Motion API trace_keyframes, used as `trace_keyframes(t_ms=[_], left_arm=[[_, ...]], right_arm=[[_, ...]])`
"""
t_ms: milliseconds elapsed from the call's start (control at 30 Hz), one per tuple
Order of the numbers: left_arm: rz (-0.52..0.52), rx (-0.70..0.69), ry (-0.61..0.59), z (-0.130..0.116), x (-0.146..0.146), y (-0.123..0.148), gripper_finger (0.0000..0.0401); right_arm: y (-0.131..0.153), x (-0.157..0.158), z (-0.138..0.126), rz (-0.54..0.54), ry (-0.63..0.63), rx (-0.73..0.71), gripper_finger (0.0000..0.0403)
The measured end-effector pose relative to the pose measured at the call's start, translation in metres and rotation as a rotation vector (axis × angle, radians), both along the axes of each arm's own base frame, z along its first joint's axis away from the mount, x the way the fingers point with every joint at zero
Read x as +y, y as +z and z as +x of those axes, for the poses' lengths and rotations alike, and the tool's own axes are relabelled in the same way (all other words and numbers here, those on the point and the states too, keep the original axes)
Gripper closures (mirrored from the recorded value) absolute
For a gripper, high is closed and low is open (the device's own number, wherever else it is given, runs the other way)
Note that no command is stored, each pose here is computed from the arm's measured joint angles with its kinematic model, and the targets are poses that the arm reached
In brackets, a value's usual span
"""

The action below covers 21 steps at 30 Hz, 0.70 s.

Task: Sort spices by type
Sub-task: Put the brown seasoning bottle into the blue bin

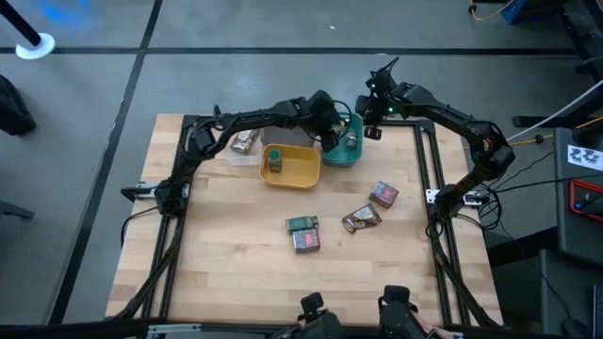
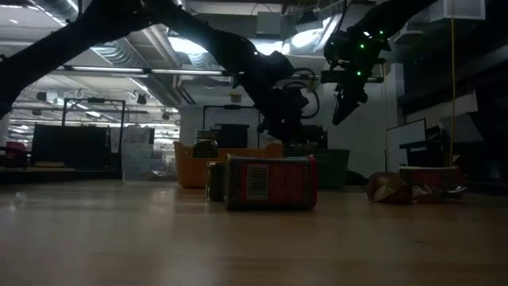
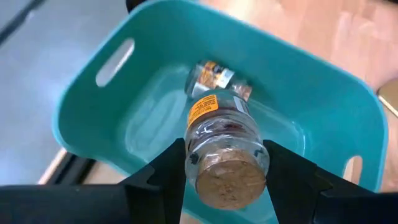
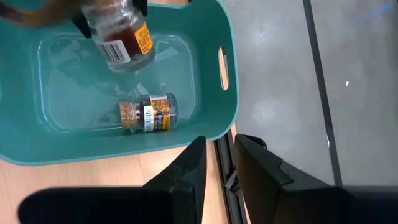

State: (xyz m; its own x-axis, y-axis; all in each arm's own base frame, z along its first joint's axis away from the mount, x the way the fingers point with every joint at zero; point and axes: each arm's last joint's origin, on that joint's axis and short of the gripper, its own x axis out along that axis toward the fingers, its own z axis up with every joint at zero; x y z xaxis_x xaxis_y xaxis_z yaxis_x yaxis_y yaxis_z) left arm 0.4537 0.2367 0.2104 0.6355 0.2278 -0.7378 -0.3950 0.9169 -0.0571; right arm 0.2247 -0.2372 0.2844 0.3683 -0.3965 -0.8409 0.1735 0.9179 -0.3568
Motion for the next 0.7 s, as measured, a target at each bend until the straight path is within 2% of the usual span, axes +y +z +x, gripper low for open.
trace_keyframes(t_ms=[233, 700], left_arm=[[-0.093, 0.077, 0.078, -0.004, 0.001, -0.009, 0.0235], [-0.136, 0.161, 0.076, -0.009, -0.006, -0.015, 0.0234]], right_arm=[[0.0, 0.0, 0.0, 0.004, 0.004, -0.004, 0.032], [0.0, 0.001, 0.001, 0.025, 0.024, -0.027, 0.032]])
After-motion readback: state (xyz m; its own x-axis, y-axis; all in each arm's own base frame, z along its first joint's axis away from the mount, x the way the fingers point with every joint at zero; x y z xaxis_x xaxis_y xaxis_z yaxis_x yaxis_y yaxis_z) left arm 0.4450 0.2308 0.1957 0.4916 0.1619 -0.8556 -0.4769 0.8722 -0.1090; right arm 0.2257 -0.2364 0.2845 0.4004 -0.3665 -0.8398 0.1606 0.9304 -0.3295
